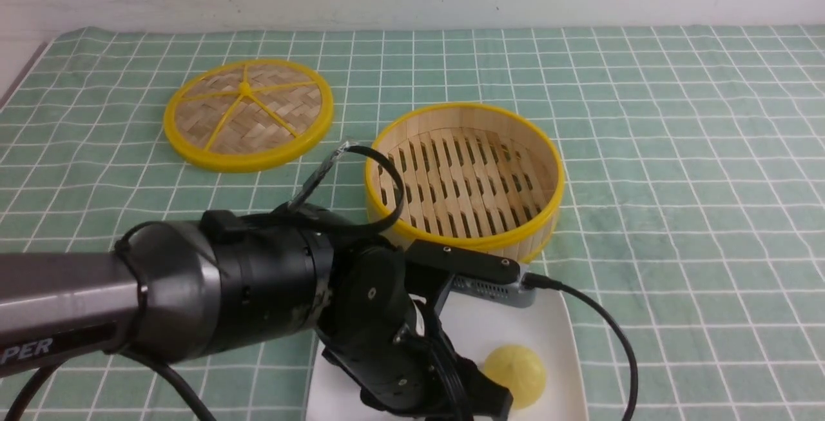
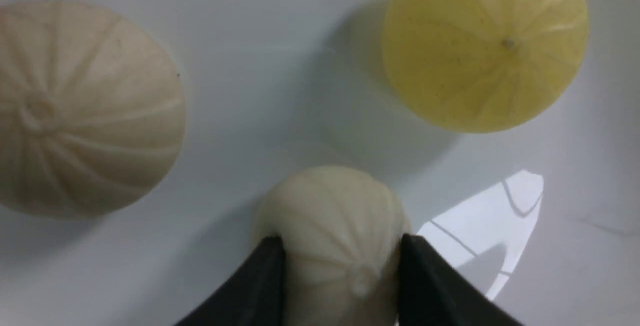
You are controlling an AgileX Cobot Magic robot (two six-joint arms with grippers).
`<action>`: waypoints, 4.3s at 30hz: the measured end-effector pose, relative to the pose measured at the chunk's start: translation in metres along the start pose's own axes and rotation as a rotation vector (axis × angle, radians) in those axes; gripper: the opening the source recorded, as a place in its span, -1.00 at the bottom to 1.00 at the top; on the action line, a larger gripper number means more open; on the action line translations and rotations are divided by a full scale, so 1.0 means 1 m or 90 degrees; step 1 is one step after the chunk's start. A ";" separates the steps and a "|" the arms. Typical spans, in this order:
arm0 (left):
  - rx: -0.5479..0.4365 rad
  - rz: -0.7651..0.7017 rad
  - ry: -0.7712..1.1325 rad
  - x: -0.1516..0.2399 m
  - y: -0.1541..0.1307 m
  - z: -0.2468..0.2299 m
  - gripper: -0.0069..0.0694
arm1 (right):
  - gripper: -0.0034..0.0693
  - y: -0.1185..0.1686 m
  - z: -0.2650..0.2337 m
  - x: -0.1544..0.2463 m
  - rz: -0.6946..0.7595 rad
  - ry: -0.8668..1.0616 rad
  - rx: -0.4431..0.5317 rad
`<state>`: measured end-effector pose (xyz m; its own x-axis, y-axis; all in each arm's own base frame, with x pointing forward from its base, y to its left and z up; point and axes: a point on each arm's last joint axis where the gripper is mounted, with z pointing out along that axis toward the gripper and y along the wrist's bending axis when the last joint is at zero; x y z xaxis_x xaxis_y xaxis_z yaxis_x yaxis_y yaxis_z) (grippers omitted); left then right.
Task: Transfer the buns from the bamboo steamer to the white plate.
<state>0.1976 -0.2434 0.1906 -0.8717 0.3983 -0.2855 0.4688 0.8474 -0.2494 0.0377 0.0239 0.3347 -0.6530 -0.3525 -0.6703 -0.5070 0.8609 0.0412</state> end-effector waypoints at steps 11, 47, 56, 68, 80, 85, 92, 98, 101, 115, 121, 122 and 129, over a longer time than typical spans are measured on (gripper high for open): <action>-0.028 0.066 -0.018 -0.028 -0.011 -0.027 0.57 | -0.94 -0.008 -0.060 0.067 0.078 -0.335 -0.047; -0.051 0.093 -0.022 -0.038 -0.013 -0.040 -0.75 | -0.90 -0.002 0.018 0.038 0.066 -0.525 -0.076; -0.055 0.092 -0.008 -0.036 -0.012 -0.040 -0.75 | -0.87 -0.002 0.018 0.038 0.066 -0.525 -0.076; -0.078 0.106 0.011 -0.034 -0.009 -0.040 -0.75 | -0.86 -0.011 0.056 0.060 0.127 -0.489 0.055; -0.132 0.174 -0.099 -0.029 -0.003 -0.104 -0.75 | -0.82 -0.033 0.111 0.103 0.235 -0.351 0.271; -0.151 0.191 -0.173 -0.015 0.002 -0.154 -0.75 | -0.82 -0.037 0.116 0.108 0.256 -0.350 0.311; -0.181 0.172 -0.259 0.022 0.017 -0.223 -0.75 | -0.80 -0.038 0.116 0.108 0.257 -0.356 0.316; -0.202 0.076 -0.340 0.080 0.044 -0.281 -0.75 | -0.79 -0.038 0.116 0.108 0.257 -0.356 0.316; -0.176 0.033 -0.383 0.110 0.055 -0.288 -0.75 | -0.78 -0.038 0.116 0.108 0.257 -0.356 0.316; 0.007 -0.152 -0.526 0.145 0.069 -0.249 -0.74 | -0.73 -0.038 0.116 0.108 0.257 -0.357 0.316; -0.006 -0.148 -0.532 0.145 0.071 -0.250 -0.74 | -0.71 -0.038 0.116 0.108 0.257 -0.357 0.316; -0.010 -0.147 -0.534 0.145 0.071 -0.250 -0.74 | -0.71 -0.038 0.116 0.108 0.257 -0.357 0.316; 0.002 -0.152 -0.549 0.143 0.070 -0.250 -0.73 | -0.70 -0.038 0.116 0.108 0.257 -0.357 0.316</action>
<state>0.0705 -0.0389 0.3638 -0.5363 -0.1924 -0.8218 0.2893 0.8728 -0.3932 0.0515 -0.0044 0.1751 -0.2890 0.1370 -0.9475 0.0954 0.9889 0.1139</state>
